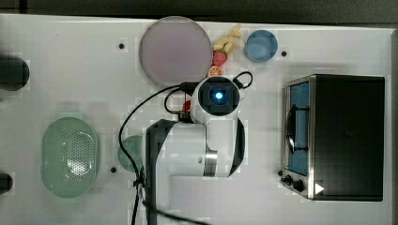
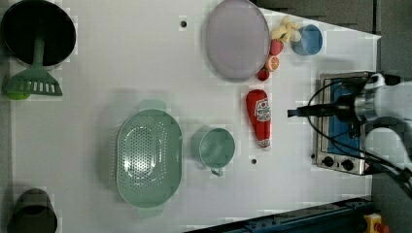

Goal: Pick Ketchup from the table and place it in strainer.

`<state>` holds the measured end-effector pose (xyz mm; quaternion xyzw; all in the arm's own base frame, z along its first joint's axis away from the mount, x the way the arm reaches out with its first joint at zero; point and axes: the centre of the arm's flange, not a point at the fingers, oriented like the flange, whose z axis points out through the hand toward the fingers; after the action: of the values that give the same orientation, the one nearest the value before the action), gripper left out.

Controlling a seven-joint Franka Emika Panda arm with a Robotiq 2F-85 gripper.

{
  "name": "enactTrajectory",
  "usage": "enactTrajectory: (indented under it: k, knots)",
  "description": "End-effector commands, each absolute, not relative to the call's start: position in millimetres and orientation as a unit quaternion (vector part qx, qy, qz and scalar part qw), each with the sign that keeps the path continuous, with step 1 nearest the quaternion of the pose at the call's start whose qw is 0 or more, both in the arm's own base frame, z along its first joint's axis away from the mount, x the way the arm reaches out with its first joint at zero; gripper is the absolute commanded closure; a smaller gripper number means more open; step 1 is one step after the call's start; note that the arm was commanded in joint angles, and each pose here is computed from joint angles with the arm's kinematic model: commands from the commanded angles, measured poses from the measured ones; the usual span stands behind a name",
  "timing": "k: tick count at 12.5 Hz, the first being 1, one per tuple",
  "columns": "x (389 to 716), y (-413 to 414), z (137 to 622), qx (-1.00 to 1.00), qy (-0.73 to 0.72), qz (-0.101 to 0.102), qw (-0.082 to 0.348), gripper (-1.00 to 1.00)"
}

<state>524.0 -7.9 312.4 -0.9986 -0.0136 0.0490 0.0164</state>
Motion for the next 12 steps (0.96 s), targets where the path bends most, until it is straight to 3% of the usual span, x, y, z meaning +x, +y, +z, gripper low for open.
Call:
enactTrajectory:
  k: [1,10,11,12]
  knots:
    - [525.4,3.7,286.2,-0.996,-0.085,0.018,0.017,-1.0]
    - [504.3,6.0,168.5,-0.996,-0.087,0.001,0.019,-1.0]
    - [503.0,6.7,162.5,-0.996,-0.087,-0.001,0.019,-0.93]
    - [501.9,7.7,160.0,-0.996,-0.088,0.0,0.02,-0.69]
